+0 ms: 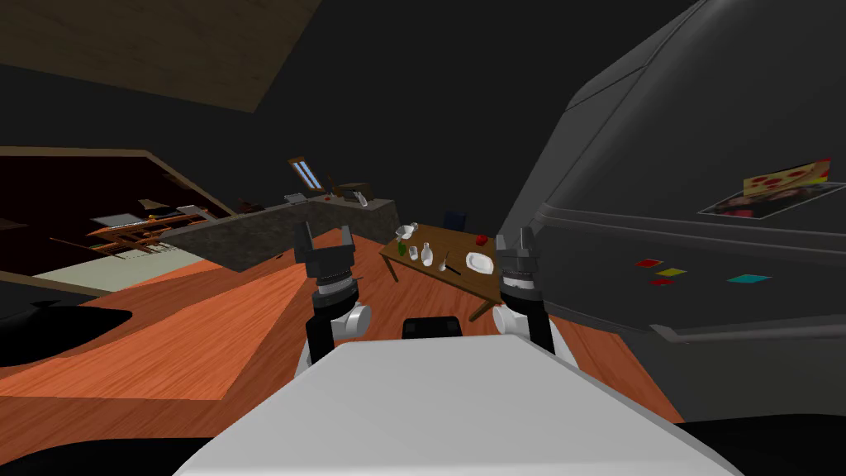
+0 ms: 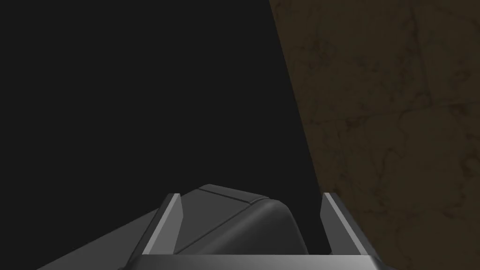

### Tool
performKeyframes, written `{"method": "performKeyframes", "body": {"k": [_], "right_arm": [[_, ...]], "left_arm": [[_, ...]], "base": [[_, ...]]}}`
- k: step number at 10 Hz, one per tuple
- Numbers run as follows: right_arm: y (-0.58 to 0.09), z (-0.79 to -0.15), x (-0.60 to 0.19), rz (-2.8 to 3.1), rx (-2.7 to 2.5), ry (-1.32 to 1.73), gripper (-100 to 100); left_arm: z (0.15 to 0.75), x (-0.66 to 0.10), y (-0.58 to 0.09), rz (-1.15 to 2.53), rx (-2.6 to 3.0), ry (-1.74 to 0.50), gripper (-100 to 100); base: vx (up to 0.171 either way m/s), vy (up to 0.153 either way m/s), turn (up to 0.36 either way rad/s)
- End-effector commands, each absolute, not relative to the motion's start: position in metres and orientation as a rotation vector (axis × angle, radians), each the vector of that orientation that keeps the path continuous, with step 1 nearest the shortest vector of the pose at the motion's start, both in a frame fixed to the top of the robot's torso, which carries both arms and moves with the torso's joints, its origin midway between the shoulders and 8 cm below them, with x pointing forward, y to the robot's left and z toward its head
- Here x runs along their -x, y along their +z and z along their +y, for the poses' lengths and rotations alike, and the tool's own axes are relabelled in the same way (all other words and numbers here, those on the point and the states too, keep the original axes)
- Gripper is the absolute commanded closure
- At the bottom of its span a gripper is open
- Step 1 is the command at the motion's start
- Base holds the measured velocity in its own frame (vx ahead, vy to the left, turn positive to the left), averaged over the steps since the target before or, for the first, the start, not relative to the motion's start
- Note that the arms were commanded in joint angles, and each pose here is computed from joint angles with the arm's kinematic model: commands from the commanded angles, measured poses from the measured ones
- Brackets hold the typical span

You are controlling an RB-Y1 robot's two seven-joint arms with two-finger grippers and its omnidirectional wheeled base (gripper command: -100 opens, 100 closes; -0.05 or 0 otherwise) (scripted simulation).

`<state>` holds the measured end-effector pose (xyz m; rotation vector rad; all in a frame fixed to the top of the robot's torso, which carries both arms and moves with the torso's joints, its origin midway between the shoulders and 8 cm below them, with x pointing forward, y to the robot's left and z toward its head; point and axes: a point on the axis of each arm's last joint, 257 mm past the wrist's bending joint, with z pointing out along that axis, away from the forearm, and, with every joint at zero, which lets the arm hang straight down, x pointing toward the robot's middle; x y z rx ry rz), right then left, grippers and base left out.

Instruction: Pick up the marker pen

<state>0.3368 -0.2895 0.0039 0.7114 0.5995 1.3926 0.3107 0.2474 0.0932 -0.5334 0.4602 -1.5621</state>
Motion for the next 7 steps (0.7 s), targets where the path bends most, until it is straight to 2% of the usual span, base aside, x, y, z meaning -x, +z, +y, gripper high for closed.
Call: {"method": "performKeyframes", "body": {"k": [1, 4, 7], "right_arm": [[-0.006, -0.285, -0.340, 0.653, -0.700, 1.381, -100], [-0.032, -0.279, -0.346, 0.765, -0.686, 1.348, -100], [-0.074, -0.274, -0.352, 0.920, -0.674, 1.282, -100]], "left_arm": [[0.247, -0.311, 0.093, 0.460, 0.533, -1.562, 0], [0.247, -0.311, 0.093, 0.460, 0.533, -1.562, 0], [0.247, -0.311, 0.093, 0.460, 0.534, -1.562, 0]], "base": [[-0.037, 0.045, 0.100], [-0.100, 0.101, 0.091], [-0.095, 0.144, 0.152]]}}
